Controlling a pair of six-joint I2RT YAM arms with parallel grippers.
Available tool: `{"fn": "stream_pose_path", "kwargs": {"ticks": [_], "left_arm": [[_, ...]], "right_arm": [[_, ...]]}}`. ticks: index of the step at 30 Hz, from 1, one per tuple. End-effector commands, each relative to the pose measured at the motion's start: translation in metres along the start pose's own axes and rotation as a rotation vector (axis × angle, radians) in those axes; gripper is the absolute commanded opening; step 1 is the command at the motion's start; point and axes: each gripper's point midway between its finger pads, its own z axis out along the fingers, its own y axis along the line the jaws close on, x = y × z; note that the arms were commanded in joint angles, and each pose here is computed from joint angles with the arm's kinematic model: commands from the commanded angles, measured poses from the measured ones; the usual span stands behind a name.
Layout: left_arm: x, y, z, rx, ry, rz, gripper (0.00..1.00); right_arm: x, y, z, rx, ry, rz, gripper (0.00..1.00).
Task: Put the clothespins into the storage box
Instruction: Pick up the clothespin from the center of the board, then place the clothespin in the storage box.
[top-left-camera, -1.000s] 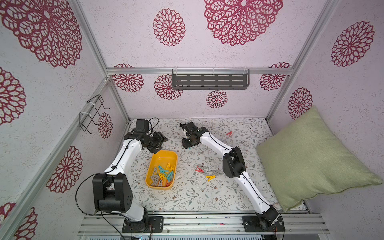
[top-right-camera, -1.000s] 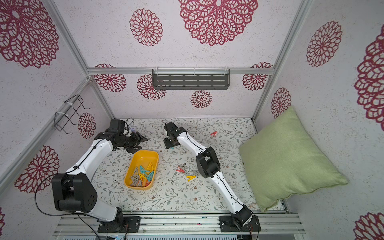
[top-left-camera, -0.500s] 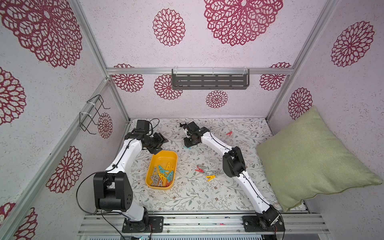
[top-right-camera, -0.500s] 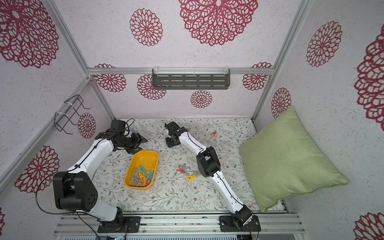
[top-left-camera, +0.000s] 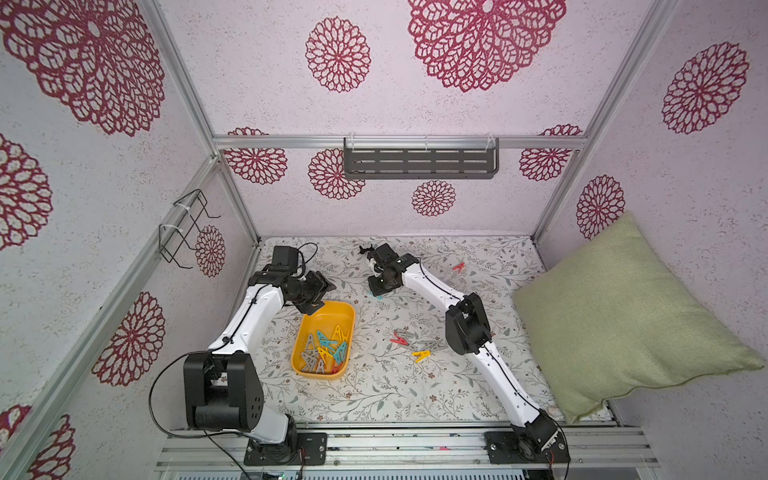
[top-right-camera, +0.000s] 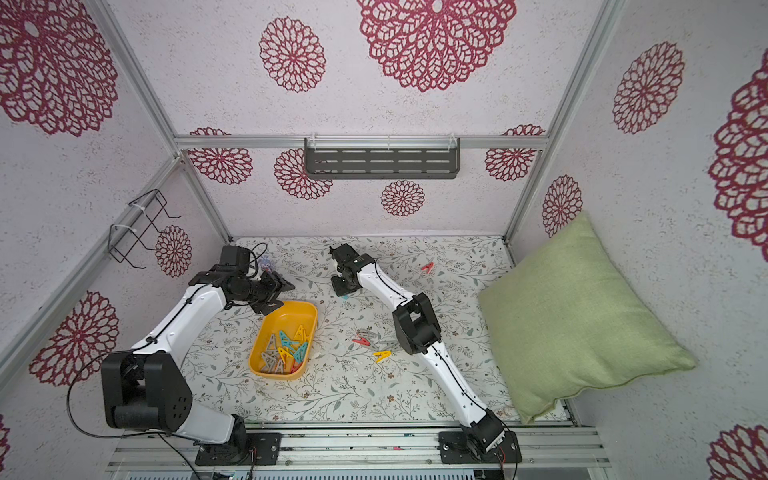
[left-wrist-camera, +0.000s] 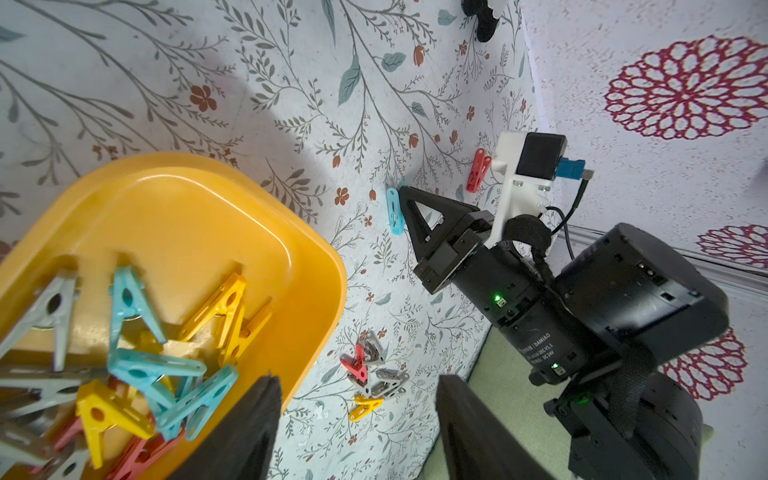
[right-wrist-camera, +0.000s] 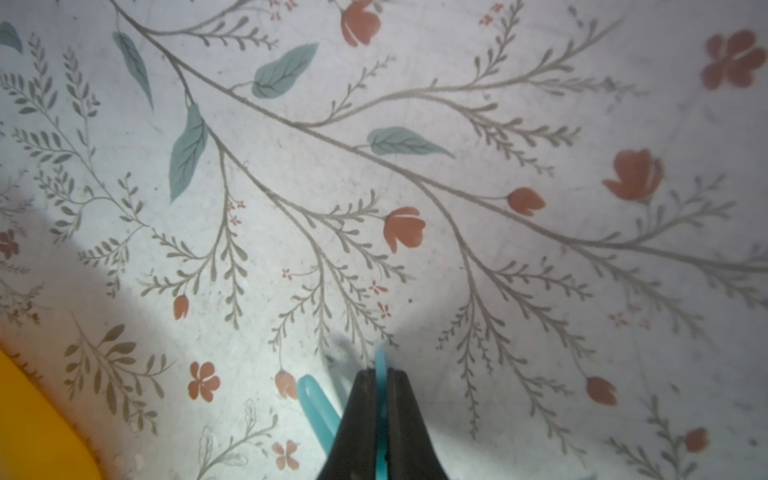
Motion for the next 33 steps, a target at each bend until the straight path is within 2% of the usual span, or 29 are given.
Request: {"fn": "stream_pose_path", "kwargs": {"ticks": [1, 7, 12, 16, 20, 23, 26, 30, 33], "left_arm": [[-0.001, -0.009, -0.015, 0.038, -0.049, 0.022, 0.67], [-0.002, -0.009, -0.034, 0.05, -0.1, 0.029, 0.67], [-0.006, 0.001, -0.056, 0.039, -0.162, 0.024, 0.67], [-0.008, 0.02, -0.078, 0.007, -0.21, -0.001, 0.67], [-0.001, 0.04, -0.099, -0.025, -0.245, -0.023, 0.67], [0.008, 0.053, -0.106, -0.03, -0.251, -0.037, 0.68], [0.019, 0.059, -0.107, -0.024, -0.24, -0.045, 0.68], [0.029, 0.062, -0.107, -0.016, -0.219, -0.048, 0.68], [0.033, 0.061, -0.106, -0.008, -0.207, -0.04, 0.68]], "right_arm": [[-0.027, 0.021, -0.062, -0.037, -0.072, 0.01, 0.02], [-0.038, 0.07, -0.114, -0.129, -0.132, -0.036, 0.02], [-0.023, 0.138, -0.139, -0.243, -0.13, -0.127, 0.02], [0.004, 0.195, -0.143, -0.333, -0.094, -0.188, 0.02], [0.031, 0.229, -0.133, -0.368, -0.046, -0.225, 0.04], [0.045, 0.244, -0.127, -0.378, -0.018, -0.244, 0.1], [0.049, 0.248, -0.126, -0.382, -0.01, -0.246, 0.22], [0.041, 0.248, -0.137, -0.374, -0.043, -0.245, 0.4], [0.032, 0.244, -0.148, -0.354, -0.081, -0.239, 0.45]]}}
